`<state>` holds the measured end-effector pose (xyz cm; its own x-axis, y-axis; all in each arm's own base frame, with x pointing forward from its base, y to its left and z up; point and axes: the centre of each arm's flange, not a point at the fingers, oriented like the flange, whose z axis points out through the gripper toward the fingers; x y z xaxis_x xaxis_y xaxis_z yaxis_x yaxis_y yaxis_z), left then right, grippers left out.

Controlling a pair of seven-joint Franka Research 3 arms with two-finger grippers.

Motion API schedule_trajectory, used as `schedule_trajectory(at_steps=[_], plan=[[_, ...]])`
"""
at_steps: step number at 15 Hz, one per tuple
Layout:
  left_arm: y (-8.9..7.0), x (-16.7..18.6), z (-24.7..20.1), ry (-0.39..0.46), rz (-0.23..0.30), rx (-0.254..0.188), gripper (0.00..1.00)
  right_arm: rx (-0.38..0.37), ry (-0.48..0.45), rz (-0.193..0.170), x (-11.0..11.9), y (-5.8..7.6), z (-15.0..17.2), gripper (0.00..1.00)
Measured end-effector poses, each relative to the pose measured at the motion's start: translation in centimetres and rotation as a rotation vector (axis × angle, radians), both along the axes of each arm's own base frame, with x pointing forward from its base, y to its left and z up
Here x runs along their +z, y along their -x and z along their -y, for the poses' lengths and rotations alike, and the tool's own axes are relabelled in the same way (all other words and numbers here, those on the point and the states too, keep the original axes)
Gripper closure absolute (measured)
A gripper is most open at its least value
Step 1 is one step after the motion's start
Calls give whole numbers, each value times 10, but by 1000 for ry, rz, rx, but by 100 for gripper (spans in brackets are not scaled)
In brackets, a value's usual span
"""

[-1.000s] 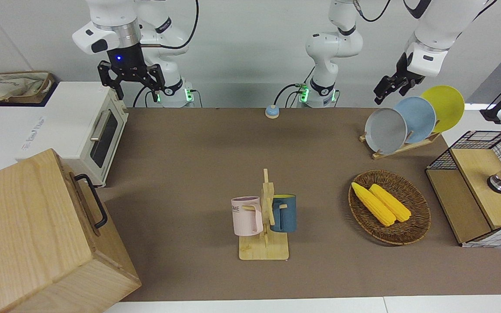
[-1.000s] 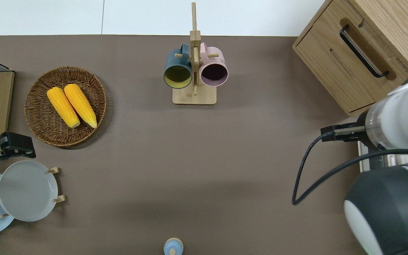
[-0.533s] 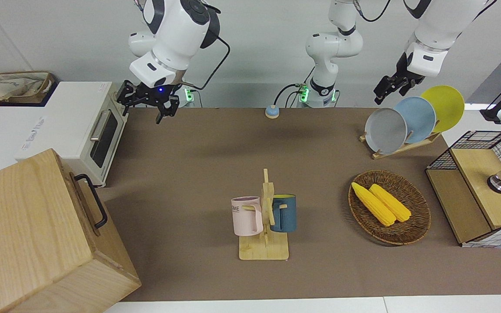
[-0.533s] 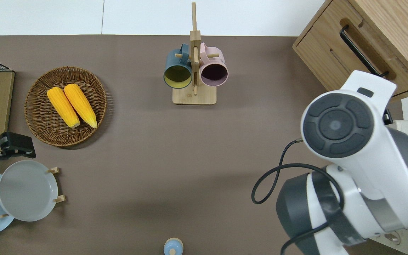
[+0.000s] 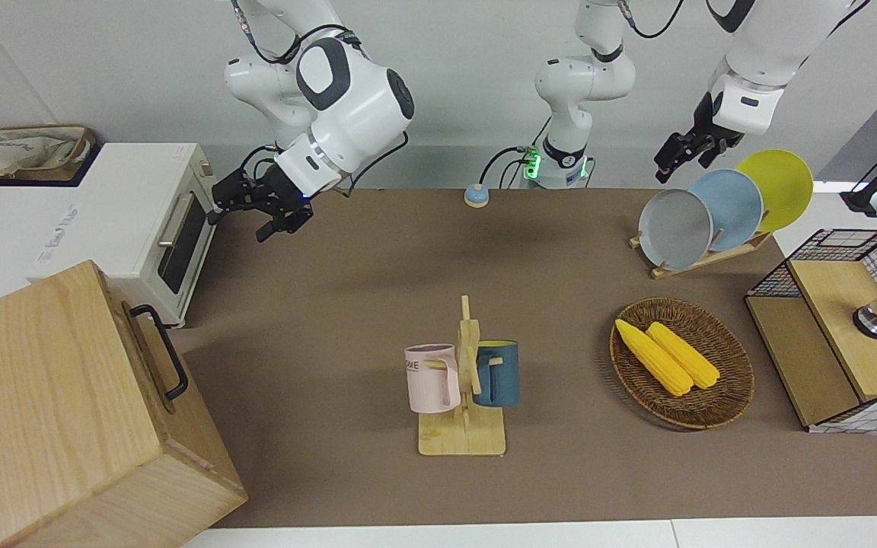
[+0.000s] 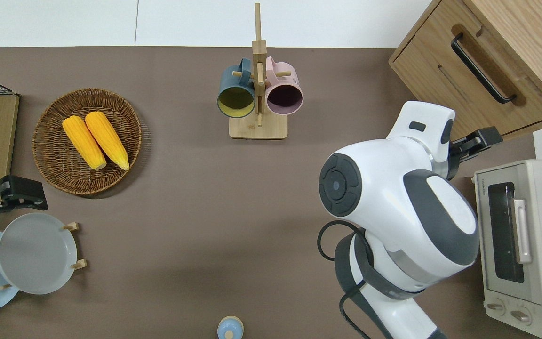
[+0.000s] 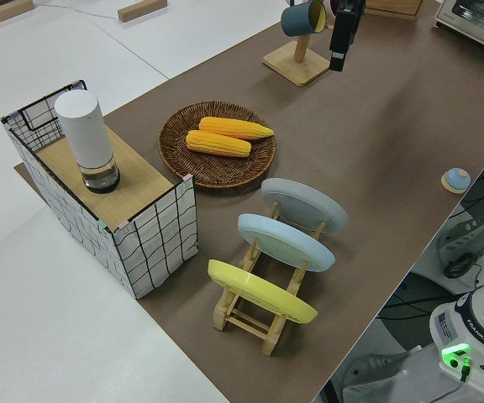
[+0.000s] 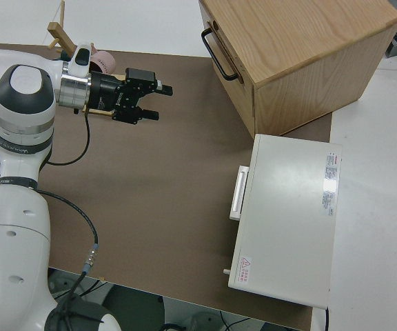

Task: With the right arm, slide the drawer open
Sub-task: 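Raise the right arm and reach the right gripper toward the drawer handle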

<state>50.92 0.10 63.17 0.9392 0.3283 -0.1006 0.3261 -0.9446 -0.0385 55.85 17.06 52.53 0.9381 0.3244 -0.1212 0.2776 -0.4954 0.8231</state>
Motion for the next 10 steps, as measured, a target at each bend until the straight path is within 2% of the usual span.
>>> schedule_trajectory(at_steps=[3,5,7,10], plan=[[0,0,0,0,0,0,0,61,124,15,-17,-2,-10,2],[0,0,0,0,0,0,0,85,203,45,-38,-4,-14,2],[0,0,0,0,0,0,0,95,254,74,-59,-8,-16,2],[0,0,0,0,0,0,0,128,327,87,-77,-17,-16,2]])
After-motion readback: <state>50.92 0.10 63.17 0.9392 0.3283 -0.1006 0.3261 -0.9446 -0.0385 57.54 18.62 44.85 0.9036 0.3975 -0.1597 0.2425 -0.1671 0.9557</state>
